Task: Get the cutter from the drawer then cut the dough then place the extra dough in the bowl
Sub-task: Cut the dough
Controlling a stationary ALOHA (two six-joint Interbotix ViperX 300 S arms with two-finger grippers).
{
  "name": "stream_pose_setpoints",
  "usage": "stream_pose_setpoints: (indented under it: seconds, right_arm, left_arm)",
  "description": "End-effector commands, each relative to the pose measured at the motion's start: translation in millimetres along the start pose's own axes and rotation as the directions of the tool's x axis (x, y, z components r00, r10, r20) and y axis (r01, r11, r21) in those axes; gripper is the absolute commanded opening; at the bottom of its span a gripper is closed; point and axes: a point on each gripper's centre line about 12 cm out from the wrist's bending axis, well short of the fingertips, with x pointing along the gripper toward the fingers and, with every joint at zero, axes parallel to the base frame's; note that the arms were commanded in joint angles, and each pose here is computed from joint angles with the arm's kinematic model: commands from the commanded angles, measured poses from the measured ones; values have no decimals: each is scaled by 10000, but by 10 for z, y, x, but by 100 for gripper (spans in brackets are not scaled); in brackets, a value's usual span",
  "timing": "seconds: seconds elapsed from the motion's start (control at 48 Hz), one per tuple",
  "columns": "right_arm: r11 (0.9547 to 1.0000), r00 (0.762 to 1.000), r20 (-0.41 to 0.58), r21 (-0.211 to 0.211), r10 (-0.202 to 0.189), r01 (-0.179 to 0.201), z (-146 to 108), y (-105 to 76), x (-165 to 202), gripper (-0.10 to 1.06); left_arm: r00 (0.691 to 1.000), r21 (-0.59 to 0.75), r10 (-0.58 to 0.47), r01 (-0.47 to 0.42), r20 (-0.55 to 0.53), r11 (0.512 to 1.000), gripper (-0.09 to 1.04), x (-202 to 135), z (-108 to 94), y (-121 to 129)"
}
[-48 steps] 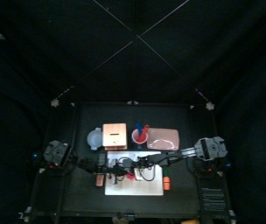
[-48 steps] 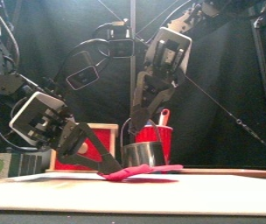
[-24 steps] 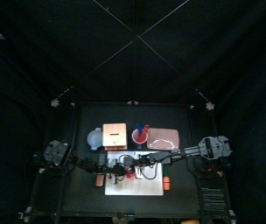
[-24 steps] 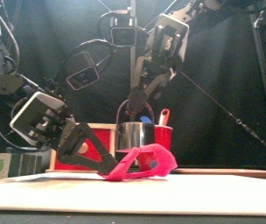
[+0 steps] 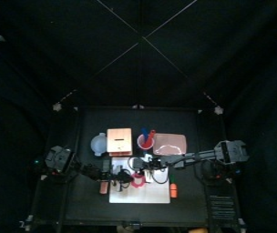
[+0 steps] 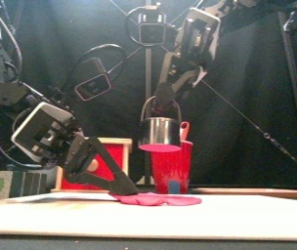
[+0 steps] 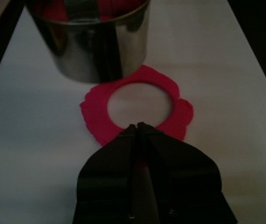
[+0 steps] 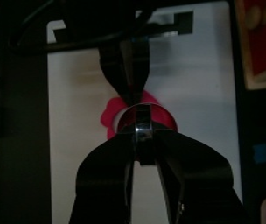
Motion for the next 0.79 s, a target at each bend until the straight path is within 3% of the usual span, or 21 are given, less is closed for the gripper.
stream_pose_setpoints:
  seconds: [0.021, 0.479, 0.792]
  right_arm:
    - [9997, 9991, 407, 226, 100, -109, -5, 25, -225, 59]
    - [9971, 9994, -251, 725, 247, -228, -675, 18, -382, 59]
    - [9968, 9990, -399, 774, 225, -194, -890, 13, -299, 59]
  left_arm:
    - [9999, -71, 8, -9, -128, 10000, 55, -26, 4, 13]
    - [9991, -117, -37, 42, 419, 9999, 55, -123, 211, 33]
    - [9981, -215, -62, 75, 619, 9997, 55, -185, 346, 72]
